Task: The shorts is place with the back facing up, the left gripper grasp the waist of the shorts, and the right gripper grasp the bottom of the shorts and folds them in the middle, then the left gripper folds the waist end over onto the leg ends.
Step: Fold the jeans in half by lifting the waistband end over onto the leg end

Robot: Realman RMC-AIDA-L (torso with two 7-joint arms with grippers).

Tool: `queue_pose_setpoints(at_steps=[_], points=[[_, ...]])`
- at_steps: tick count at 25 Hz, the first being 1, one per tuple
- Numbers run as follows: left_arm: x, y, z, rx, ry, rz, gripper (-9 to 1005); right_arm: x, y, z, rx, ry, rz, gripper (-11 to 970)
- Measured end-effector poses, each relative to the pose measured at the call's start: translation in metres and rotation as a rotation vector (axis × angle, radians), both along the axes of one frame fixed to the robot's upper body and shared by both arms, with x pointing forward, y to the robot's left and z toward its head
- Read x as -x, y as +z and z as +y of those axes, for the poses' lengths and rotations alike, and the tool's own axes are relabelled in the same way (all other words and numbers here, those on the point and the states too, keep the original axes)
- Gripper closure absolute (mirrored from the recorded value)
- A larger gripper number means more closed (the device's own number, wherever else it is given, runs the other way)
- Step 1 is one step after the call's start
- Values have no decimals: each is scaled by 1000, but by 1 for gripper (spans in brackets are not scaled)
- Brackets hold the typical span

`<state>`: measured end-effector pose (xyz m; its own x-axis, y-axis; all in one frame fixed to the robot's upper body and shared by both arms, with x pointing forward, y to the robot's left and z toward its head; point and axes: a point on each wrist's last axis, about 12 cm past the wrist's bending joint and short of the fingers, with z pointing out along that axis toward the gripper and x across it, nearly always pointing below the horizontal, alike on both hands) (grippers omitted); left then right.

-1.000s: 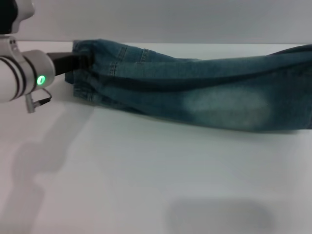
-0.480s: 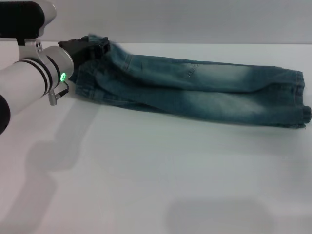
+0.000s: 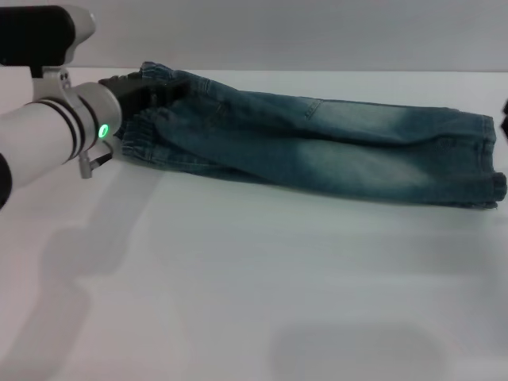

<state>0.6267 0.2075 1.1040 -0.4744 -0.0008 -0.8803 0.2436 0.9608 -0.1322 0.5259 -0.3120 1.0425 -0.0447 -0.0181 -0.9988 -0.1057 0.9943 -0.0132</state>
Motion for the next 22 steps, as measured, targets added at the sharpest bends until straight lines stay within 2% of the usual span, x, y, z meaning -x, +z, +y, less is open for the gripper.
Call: queue_pose_setpoints(at_steps=[3, 5, 8, 10, 11, 14, 22], points=[[0, -4, 12, 3, 29, 46, 227, 2, -4, 10, 4, 39, 12, 445], [0, -4, 12, 3, 29, 46, 189, 4, -5, 15, 5, 59, 19, 446], [2, -11, 28, 7, 74, 105, 132, 6, -7, 21, 7, 83, 24, 448], [2, -11, 28, 7, 74, 105, 135, 7, -7, 23, 7, 92, 24, 449], [4, -17, 38, 3, 100, 134, 136, 7, -7, 23, 7, 95, 24, 449], [5, -21, 43, -8, 111, 151, 140, 8, -8, 25, 7, 100, 26, 451], [8, -25, 43, -24, 101, 186, 151, 9, -7, 26, 4, 108, 24, 455]])
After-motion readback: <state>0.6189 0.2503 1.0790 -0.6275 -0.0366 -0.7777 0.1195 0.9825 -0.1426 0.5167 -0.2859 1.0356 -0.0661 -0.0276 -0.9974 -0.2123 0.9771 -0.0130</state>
